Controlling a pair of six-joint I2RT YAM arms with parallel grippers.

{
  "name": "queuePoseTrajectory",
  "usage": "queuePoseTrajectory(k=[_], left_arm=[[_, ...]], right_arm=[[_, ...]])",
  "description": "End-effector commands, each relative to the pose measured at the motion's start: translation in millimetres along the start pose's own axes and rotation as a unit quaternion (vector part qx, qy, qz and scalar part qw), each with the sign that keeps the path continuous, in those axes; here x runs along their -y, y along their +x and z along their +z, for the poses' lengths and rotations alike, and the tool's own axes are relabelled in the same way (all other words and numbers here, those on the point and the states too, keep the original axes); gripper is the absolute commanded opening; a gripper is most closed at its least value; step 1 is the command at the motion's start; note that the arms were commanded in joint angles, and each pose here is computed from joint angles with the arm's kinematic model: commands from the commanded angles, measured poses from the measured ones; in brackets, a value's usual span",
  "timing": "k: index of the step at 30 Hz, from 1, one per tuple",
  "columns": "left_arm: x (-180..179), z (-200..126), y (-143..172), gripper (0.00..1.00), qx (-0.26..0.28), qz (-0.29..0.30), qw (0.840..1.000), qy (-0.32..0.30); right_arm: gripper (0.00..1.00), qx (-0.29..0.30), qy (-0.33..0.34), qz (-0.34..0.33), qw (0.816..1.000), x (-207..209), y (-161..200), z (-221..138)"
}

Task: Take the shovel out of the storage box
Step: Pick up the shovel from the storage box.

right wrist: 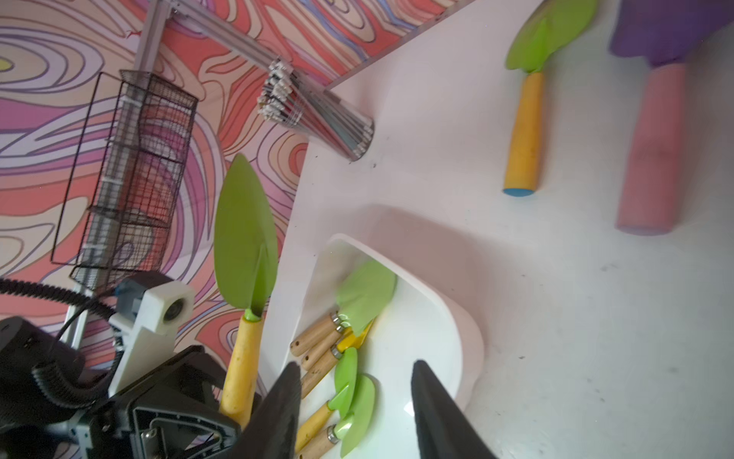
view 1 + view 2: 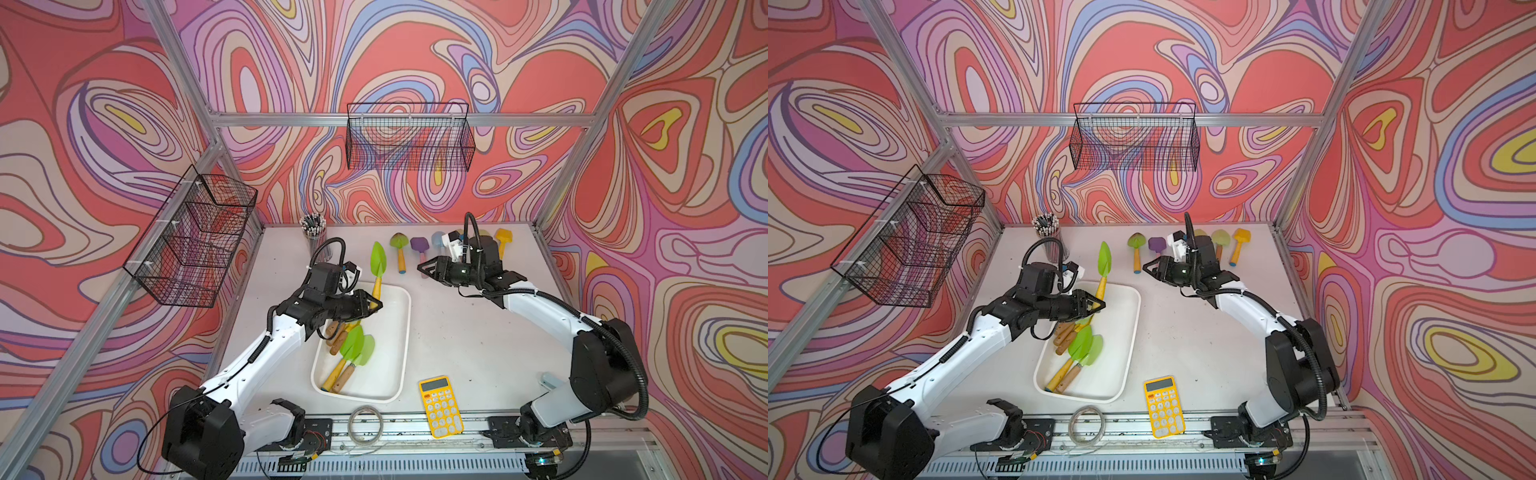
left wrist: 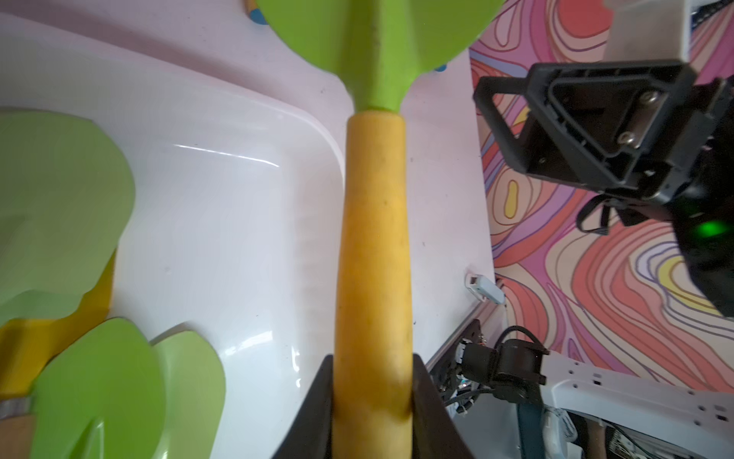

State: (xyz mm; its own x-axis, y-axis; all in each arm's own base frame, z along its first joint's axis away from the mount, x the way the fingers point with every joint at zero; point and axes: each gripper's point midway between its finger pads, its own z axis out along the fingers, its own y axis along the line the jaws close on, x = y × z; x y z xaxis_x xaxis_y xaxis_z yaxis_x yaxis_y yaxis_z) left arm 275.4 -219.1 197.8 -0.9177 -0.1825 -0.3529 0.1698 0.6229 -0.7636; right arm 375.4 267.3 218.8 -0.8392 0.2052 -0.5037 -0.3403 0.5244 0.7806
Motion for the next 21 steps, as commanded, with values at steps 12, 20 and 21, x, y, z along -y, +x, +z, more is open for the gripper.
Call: queuePoseTrajectory(k=[12,20,21], left_arm=[[68.7,-7.3,-28.4,0.0,0.044,-0.019,0.975,0.217],[78.2,-10.5,-27.6,0.0,0.04,-0.024,0.966,0.255],[79.1,-10.6,-27.1,0.0,0.039,-0.025,0.965,0.259]], right_arm=[[0.52,-0.027,-0.169,-0.03,0.985,-73.1,7.2,20.4],[0.51,-0.03,-0.22,-0.021,0.975,-87.3,2.2,22.9],[0.51,-0.029,-0.223,-0.018,0.974,-87.1,1.8,23.3]])
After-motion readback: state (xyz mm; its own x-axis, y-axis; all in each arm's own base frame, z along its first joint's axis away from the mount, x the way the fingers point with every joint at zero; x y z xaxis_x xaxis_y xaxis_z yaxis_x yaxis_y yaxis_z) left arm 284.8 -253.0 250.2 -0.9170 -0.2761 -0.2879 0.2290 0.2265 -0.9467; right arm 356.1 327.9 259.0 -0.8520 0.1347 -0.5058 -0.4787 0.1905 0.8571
